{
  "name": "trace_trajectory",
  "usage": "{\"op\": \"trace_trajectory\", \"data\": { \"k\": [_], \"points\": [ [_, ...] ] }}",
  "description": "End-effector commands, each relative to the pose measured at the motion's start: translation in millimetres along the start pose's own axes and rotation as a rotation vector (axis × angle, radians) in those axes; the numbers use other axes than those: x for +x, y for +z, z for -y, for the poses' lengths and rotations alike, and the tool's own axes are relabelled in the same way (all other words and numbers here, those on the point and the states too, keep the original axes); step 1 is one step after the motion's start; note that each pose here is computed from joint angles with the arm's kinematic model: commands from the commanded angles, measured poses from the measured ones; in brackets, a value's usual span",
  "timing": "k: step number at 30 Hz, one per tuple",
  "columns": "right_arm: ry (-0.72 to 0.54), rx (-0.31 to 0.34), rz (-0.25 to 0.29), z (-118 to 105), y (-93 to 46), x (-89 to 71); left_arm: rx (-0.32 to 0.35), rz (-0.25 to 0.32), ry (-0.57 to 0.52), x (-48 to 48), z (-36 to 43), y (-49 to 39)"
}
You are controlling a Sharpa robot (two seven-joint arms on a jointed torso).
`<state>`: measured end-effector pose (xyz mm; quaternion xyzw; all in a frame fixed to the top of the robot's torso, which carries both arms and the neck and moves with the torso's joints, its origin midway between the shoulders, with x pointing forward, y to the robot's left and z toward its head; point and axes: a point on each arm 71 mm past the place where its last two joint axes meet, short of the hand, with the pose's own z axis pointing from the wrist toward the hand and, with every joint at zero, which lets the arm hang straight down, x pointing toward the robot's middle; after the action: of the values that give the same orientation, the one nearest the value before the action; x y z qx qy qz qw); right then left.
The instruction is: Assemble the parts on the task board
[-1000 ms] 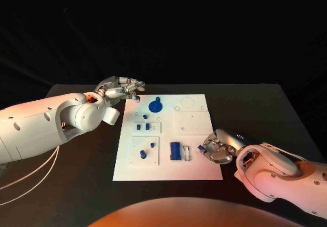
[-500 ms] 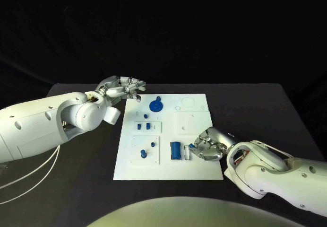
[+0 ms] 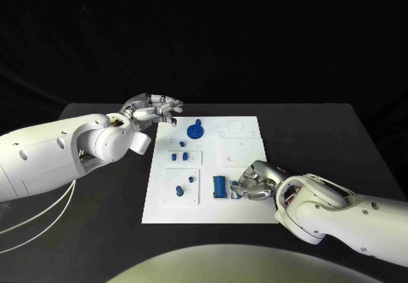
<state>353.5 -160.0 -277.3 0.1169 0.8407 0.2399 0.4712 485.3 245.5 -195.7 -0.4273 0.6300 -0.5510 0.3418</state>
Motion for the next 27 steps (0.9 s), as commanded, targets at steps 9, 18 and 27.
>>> {"op": "trace_trajectory", "data": {
  "k": [9,18,27],
  "points": [
    [-0.019,0.020,-0.036,-0.7,3.3,5.7,0.010,-0.022,-0.006,3.0,1.3,0.2],
    [-0.018,0.006,-0.038,-3.6,3.6,6.9,0.008,-0.021,-0.005,2.5,1.2,-0.1],
    [-0.013,-0.009,-0.039,-6.3,1.4,7.5,0.006,-0.021,-0.005,2.2,1.0,-0.2]
  ]
}}
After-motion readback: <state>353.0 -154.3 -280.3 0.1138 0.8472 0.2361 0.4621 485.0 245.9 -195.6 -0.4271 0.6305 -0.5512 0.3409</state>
